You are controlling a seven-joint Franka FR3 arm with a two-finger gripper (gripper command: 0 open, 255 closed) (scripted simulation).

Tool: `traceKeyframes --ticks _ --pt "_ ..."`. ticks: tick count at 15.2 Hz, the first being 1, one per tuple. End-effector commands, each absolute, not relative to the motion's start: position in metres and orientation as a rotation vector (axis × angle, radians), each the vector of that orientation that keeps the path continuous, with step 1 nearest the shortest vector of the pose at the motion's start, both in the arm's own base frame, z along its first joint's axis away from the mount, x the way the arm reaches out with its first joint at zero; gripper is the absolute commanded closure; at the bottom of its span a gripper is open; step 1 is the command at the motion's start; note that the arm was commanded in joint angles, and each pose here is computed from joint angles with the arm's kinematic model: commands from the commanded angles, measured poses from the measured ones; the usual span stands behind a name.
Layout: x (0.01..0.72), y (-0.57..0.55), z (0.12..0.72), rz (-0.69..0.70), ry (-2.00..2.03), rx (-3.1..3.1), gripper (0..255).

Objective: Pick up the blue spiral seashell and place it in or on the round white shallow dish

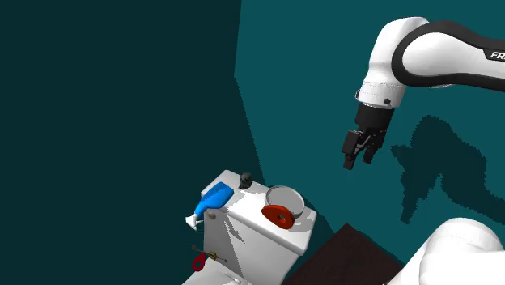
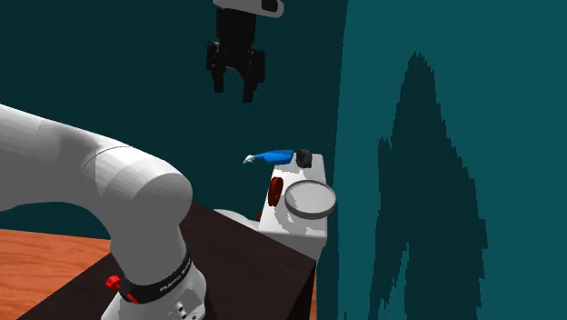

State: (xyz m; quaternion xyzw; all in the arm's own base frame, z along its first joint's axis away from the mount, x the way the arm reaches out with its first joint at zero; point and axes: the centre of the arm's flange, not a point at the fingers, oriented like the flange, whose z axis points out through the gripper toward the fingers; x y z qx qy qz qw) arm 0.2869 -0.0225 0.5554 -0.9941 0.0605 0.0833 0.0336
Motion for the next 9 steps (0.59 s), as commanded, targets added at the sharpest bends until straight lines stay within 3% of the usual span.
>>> traceKeyframes --ticks 1,9 --pt "0.287 -0.022 0.555 0.256 0.186 -3.058 0" --pt "0.358 -0.03 0.485 0.195 0.123 -3.06 0"
